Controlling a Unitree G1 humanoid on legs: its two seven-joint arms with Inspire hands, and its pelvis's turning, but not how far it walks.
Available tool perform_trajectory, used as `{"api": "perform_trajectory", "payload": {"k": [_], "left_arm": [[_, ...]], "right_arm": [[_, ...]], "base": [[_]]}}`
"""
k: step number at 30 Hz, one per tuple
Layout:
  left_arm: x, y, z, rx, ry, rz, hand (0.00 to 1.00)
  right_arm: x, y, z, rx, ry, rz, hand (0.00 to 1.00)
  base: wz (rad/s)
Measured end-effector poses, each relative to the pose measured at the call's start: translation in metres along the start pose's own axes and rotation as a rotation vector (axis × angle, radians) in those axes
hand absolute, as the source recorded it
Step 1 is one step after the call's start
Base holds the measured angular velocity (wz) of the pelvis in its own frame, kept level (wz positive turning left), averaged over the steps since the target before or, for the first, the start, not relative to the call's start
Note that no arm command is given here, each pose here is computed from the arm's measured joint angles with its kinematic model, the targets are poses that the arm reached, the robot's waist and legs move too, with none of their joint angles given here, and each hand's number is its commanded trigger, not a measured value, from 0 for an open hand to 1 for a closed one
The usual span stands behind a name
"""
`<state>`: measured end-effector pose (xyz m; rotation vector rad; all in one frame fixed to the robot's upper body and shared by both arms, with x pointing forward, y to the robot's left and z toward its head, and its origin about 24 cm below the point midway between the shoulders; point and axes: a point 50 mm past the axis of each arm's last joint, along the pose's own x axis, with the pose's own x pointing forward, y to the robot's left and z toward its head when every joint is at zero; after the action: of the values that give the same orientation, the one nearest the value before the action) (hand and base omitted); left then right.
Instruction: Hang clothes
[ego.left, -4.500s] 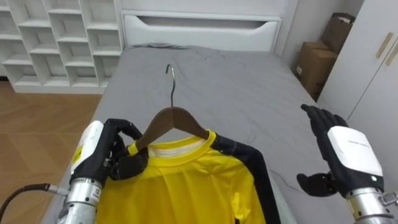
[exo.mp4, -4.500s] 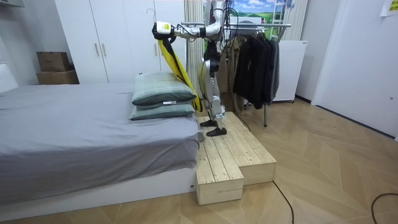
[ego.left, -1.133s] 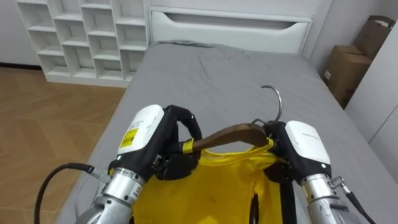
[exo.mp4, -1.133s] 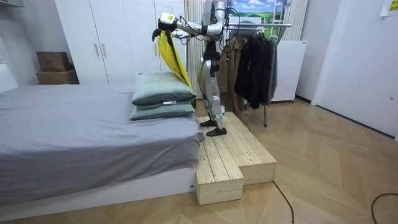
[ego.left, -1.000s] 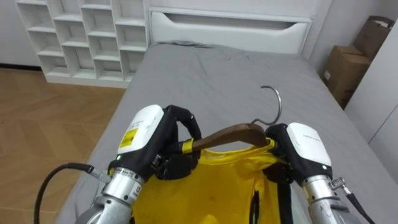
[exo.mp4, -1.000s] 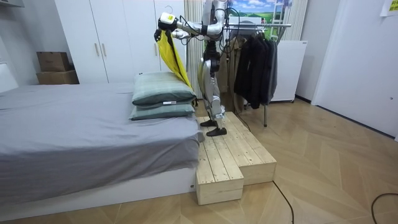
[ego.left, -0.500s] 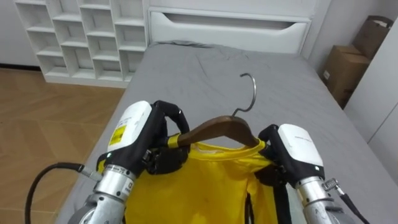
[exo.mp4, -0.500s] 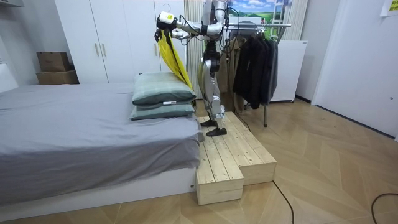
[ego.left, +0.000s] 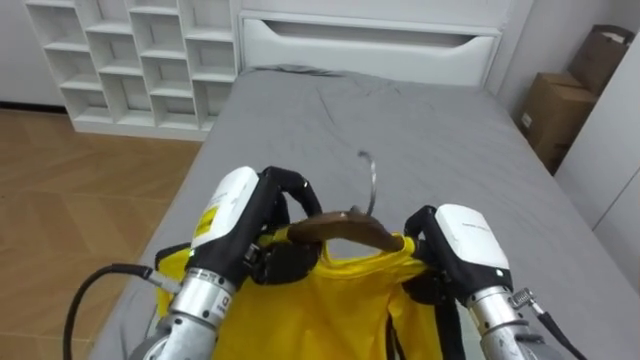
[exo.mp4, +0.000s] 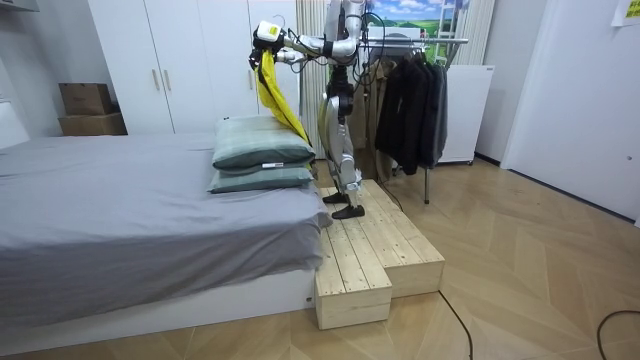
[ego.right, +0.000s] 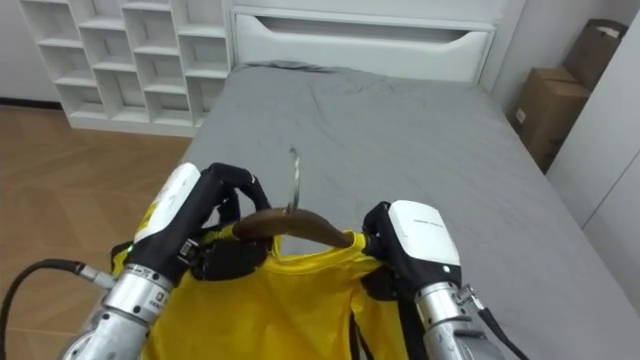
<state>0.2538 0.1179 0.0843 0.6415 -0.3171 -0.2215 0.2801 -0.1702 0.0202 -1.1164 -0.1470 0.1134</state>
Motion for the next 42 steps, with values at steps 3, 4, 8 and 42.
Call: {"api": "perform_trajectory", "payload": {"k": [3,4,8,42], "left_arm": [[0.000,-0.003,0.001,-0.034,-0.001,-0.024,0.00],[0.000,-0.003,0.001,-0.036,-0.001,-0.031,0.00],[0.000,-0.004,0.001,-0.036,-0.001,-0.048,0.00],[-0.013,0.001,-0.015,-0.091,0.070,-0.082,0.00]], "right_arm": [[0.000,0.001,0.000,-0.001,0.002,0.013,1.00],[0.000,0.001,0.000,-0.001,0.003,0.017,1.00],[0.000,0.002,-0.001,-0.009,0.004,0.040,1.00],[-0.017,0.005,-0.028,0.096,0.148,0.064,1.00]], "base": [[0.00],[0.00],[0.00],[-0.03]]}}
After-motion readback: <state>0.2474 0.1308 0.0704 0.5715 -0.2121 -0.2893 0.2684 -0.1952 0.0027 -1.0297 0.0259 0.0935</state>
